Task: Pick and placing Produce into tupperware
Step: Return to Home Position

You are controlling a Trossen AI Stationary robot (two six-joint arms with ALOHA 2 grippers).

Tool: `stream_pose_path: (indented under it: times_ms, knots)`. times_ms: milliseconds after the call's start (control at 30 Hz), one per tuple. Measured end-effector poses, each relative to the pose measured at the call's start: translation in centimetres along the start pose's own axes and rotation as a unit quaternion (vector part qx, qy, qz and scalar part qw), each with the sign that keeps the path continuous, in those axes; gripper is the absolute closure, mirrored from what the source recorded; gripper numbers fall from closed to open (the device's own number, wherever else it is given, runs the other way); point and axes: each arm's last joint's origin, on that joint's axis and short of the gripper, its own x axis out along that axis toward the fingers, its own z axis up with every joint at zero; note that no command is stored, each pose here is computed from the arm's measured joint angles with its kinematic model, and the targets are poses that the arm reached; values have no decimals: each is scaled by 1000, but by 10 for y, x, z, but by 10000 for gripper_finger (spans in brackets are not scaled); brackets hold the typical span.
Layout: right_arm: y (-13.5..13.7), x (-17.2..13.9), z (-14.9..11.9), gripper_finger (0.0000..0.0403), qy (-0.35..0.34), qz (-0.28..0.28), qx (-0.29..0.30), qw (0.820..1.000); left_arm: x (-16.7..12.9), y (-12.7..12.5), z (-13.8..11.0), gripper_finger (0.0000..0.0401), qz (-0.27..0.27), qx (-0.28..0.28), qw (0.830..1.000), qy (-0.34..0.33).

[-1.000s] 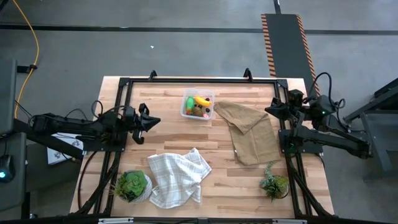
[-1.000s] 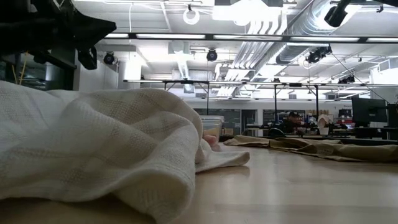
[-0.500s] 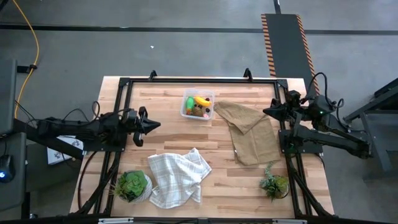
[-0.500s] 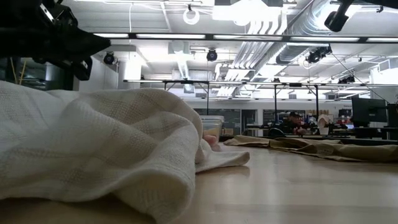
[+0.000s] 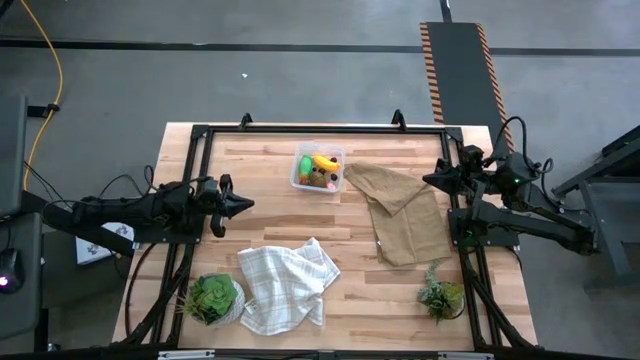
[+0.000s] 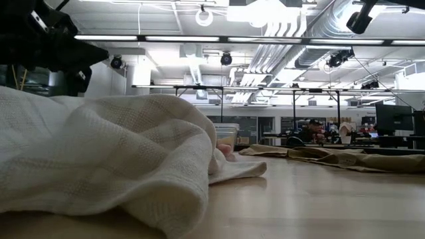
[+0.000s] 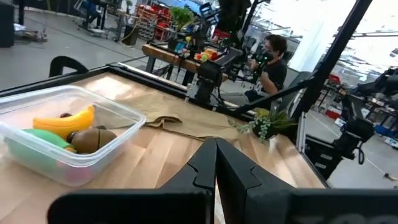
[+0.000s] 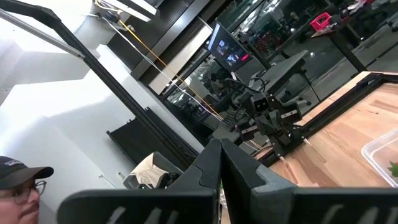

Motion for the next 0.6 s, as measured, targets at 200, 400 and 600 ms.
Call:
stream_pose_path:
  times_ms: [200, 400, 600]
  knots:
    - [0, 0, 0, 403, 0, 0, -3, 1000, -3, -3, 1, 401, -41, 3, 999, 3]
    - [0, 0, 0, 403, 0, 0, -4, 1000, -3, -3, 2, 401, -45, 3, 999, 7]
    - [0, 0, 0, 403, -3, -3, -4, 1000, -3, -1, 2, 401, -6, -3, 1000, -5]
